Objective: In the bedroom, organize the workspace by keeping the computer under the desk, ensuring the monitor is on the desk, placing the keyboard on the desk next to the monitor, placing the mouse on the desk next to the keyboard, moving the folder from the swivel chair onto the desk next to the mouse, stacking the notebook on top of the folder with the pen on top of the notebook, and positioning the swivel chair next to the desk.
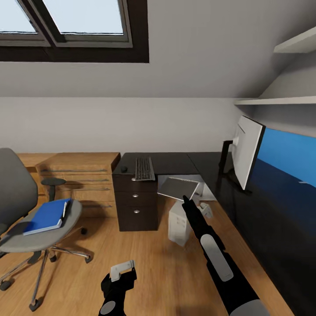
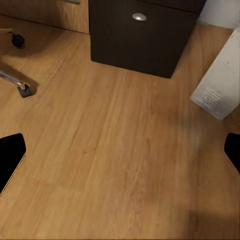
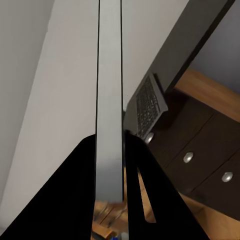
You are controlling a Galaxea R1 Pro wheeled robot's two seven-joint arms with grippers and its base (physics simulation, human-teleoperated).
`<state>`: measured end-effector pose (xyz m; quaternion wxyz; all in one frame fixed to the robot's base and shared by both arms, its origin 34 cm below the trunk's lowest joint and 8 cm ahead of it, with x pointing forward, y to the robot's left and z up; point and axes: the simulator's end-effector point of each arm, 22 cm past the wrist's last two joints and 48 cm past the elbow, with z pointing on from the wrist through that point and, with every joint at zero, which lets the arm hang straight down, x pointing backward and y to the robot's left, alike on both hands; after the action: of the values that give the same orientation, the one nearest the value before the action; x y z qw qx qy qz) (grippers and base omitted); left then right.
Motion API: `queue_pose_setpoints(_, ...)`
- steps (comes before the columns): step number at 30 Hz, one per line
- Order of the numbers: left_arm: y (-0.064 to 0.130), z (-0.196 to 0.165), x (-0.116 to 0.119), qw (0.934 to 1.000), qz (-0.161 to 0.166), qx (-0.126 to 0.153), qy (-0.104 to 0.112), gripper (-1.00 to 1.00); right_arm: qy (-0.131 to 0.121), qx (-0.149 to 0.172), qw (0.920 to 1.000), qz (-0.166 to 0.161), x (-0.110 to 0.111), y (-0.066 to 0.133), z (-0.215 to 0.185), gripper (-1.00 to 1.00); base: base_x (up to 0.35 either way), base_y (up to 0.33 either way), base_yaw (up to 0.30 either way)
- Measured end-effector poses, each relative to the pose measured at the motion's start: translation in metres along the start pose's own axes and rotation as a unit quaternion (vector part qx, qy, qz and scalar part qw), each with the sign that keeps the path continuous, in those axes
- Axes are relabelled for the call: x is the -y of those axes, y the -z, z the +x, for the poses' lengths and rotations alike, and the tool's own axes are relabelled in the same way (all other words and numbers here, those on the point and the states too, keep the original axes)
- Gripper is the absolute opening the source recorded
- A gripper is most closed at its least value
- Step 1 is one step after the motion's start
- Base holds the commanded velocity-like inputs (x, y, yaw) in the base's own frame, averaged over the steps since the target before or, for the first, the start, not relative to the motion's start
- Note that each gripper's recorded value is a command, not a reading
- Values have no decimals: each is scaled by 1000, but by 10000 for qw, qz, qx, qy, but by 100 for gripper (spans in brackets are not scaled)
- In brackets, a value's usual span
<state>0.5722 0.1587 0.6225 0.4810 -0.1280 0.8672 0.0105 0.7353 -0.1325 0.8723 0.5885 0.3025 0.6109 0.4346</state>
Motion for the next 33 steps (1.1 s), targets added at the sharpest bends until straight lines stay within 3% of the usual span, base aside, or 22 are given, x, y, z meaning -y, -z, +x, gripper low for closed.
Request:
queue_pose_setpoints(16,0,0,1,10000,8,0,1,100,-79,110,9999,34,5,4,-9,-100,317,138,0)
queue_pose_setpoints(28,0,0,0,10000,7,0,0,100,-839,515,9949,218,27,10,-47,-100,328,3,0)
queue_pose_setpoints(33,0,-2,0,10000,-6,30,10,100,-948,502,9937,325,37,10,-45,-100,329,24,0)
